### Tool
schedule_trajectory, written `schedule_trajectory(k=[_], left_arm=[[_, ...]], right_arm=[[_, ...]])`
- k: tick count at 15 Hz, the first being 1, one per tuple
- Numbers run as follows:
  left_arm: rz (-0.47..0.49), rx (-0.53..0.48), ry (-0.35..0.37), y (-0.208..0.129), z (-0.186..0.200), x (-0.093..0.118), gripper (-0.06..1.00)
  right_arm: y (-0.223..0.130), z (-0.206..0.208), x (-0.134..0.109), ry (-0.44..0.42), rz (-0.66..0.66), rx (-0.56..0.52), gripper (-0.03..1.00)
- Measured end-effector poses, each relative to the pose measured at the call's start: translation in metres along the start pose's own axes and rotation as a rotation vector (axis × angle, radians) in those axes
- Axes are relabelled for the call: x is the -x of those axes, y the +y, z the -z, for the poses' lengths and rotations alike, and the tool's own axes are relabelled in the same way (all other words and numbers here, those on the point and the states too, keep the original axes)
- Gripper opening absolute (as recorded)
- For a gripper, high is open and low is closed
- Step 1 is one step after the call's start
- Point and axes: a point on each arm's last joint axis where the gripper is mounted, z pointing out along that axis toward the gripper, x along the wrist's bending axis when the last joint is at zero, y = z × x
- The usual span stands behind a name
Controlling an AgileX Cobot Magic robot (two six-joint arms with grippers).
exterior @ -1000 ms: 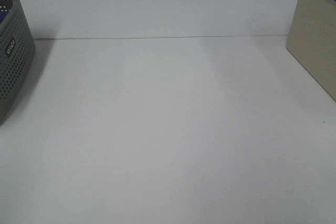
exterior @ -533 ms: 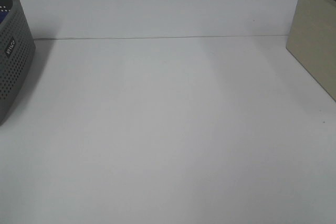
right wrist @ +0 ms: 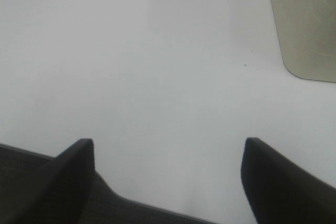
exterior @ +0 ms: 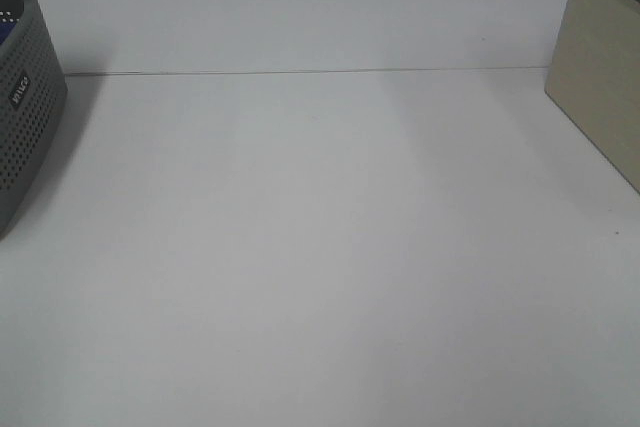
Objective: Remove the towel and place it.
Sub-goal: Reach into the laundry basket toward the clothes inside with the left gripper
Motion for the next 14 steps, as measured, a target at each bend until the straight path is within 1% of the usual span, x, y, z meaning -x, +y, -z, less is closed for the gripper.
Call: schedule_trajectory(k=[7,8,10,14], left_arm=[[0.000,0.000,0.000,0.0000,0.0000,0.0000,0.99],[0.000,0.000,0.000,0.0000,0.0000,0.0000,0.99],[0.000,0.000,0.000,0.0000,0.0000,0.0000,0.99],[0.001,0.000,0.000,0.0000,0.0000,0.0000,0.99]], right_arm=[[0.0000,0.0000,0.0005,-0.006,0.002,0.000,0.76],[-0.0007,-0.0005,0.0031,-0.033,-0.012,-0.006,0.76],[-0.0011,-0.0004,0.0054,-0.058,-0.024,-0.009,0.76],[-0.0013,-0.0003,0.0066,-0.072,-0.025,-0.011,0.76]])
